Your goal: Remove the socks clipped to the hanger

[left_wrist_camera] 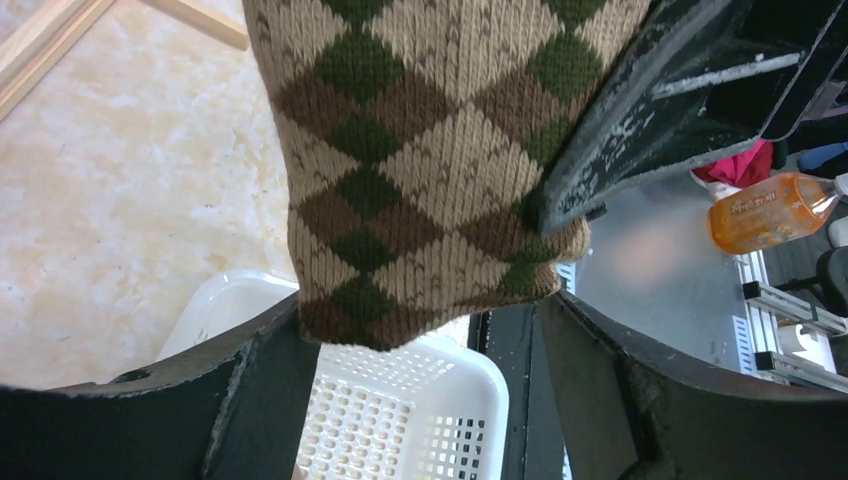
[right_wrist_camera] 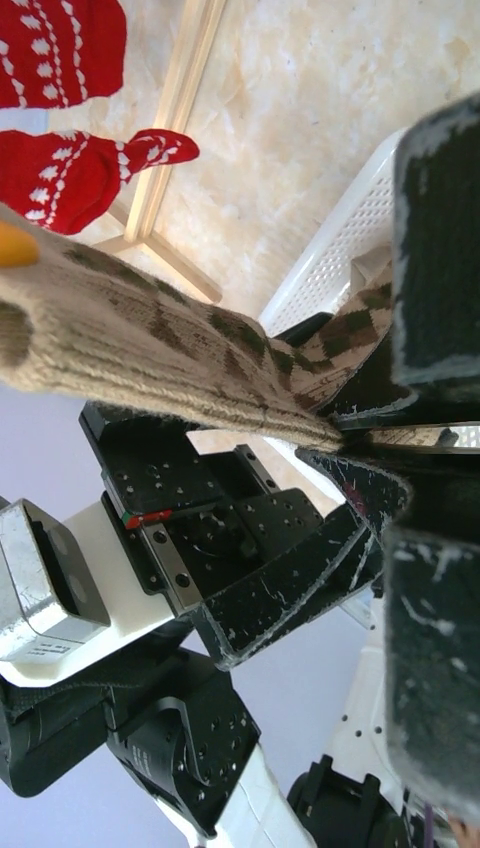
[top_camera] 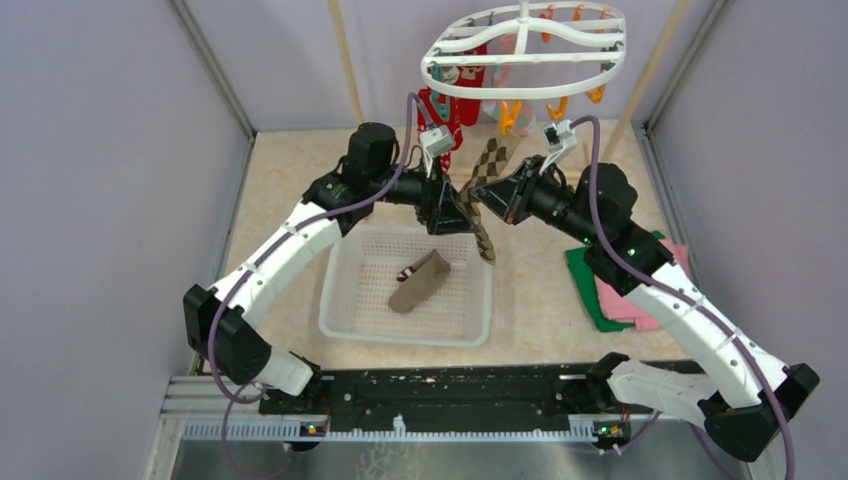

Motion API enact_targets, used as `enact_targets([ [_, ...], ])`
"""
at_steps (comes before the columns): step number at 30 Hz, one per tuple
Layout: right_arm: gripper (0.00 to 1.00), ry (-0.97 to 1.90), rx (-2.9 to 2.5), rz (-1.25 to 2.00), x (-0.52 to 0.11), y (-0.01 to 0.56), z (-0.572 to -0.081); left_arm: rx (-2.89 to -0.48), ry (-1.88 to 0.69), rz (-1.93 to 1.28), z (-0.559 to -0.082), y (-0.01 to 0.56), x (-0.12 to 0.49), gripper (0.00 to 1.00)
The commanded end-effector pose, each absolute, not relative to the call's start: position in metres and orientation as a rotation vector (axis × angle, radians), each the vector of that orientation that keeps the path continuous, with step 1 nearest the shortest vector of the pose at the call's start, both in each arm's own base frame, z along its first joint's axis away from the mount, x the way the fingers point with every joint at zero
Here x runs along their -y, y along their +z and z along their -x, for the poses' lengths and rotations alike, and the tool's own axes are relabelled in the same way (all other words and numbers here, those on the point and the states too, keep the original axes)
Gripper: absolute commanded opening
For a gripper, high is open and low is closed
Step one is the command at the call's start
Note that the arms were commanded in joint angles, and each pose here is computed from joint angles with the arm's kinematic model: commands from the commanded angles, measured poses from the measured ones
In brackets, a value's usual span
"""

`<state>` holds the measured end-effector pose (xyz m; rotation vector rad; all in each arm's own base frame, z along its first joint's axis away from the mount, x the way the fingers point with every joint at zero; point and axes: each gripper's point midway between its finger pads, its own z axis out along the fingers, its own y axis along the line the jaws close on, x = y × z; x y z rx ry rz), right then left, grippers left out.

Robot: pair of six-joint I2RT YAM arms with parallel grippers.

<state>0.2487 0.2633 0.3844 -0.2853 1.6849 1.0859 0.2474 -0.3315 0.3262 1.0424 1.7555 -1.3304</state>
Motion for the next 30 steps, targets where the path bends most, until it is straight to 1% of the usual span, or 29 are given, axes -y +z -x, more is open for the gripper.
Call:
enact_targets([
  [1,0.05,1.151,-1.596,0.291,-0.264,0.418,-0.245,-1.652,-1.373,-1.060,-0.246,0.345,0.339,0.81],
  [2,0.06,1.151,-1.601,0.288,-0.264,0.416,-0.245,-1.650,-1.373,-1.059,-0.246,0.345,0.340,0.78],
  [4,0.07,1.154,-1.604,0.290,-0.264,0.414,-0.245,-1.647,-1.377,-1.065,-0.245,0.345,0.341,0.65],
  [7,0.12,1.151,-1.602,0.288,-0.263,0.415,-0.246,-1.650,-1.366,-1.058,-0.246,0.345,0.341,0.34],
  [8,0.14,1.150,-1.599,0.288,-0.263,0.417,-0.245,-1.648,-1.360,-1.055,-0.247,0.345,0.341,0.22],
  [11,0.24,1.140,-1.594,0.280,-0.259,0.422,-0.246,-1.644,-1.342,-1.047,-0.248,0.347,0.340,0.02],
  [13,0.30,1.127,-1.598,0.271,-0.257,0.424,-0.247,-1.639,-1.325,-1.038,-0.250,0.348,0.339,0.00],
  [14,0.36,1.114,-1.601,0.266,-0.255,0.425,-0.248,-1.637,-1.321,-1.037,-0.251,0.349,0.339,0.00],
  [16,0.55,1.073,-1.609,0.244,-0.249,0.428,-0.251,-1.636,-1.315,-1.032,-0.252,0.349,0.339,0.00],
  [18,0.71,1.015,-1.604,0.222,-0.241,0.434,-0.255,-1.640,-1.311,-1.032,-0.252,0.349,0.339,0.00],
  [20,0.79,0.943,-1.588,0.189,-0.229,0.443,-0.260,-1.647,-1.302,-1.032,-0.252,0.346,0.339,0.00],
  [24,0.82,0.843,-1.582,0.184,-0.220,0.460,-0.271,-1.644,-1.296,-1.043,-0.250,0.346,0.340,0.00],
  [30,0.83,0.818,-1.524,0.174,-0.224,0.486,-0.288,-1.647,-1.278,-1.045,-0.249,0.345,0.342,0.00],
])
